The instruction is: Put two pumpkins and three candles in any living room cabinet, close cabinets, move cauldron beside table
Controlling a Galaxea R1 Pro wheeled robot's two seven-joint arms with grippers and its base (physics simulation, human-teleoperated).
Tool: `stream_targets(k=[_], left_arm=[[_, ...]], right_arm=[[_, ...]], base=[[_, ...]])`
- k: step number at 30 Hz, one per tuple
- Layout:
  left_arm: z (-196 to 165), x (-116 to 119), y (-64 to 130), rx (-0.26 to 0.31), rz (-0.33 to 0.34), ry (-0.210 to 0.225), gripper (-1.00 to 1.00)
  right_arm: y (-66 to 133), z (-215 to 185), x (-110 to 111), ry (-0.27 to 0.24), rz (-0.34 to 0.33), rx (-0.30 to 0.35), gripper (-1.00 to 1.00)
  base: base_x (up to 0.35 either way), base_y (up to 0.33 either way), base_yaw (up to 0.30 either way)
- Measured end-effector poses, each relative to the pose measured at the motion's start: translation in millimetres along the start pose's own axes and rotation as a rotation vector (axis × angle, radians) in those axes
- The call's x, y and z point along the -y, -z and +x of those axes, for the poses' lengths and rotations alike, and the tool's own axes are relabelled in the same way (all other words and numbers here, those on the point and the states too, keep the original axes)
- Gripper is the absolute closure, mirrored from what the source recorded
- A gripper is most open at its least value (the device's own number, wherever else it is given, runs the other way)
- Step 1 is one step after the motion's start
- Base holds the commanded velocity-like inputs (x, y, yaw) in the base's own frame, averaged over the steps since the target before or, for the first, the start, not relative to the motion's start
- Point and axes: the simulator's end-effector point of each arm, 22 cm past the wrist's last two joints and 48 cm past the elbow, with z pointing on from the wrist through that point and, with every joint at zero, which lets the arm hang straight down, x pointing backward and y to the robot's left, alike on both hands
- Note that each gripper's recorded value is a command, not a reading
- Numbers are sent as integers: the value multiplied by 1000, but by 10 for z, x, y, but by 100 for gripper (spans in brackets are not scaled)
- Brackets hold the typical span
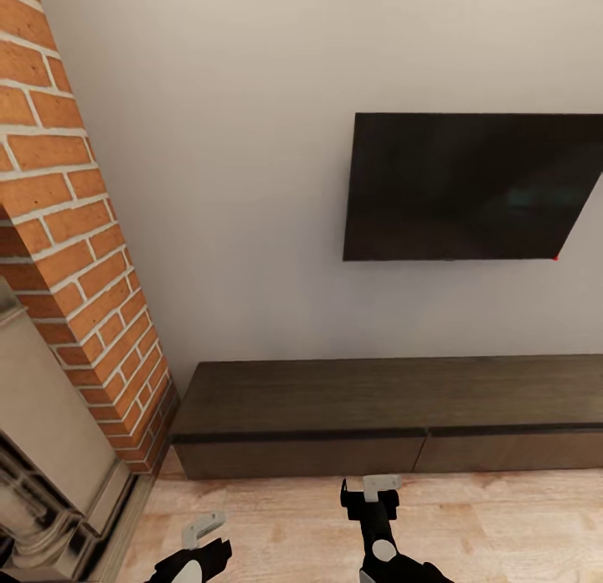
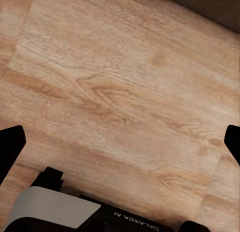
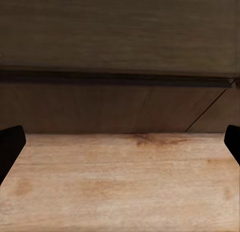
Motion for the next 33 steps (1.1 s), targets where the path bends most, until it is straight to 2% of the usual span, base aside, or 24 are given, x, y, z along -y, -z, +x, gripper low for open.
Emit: stream_targets(k=[33], left_arm=[[-65,3,394,-6,-4,-1,-100]], right_arm=[[280,-296,41,2,-2,-1,-100]], base=[[0,0,0]])
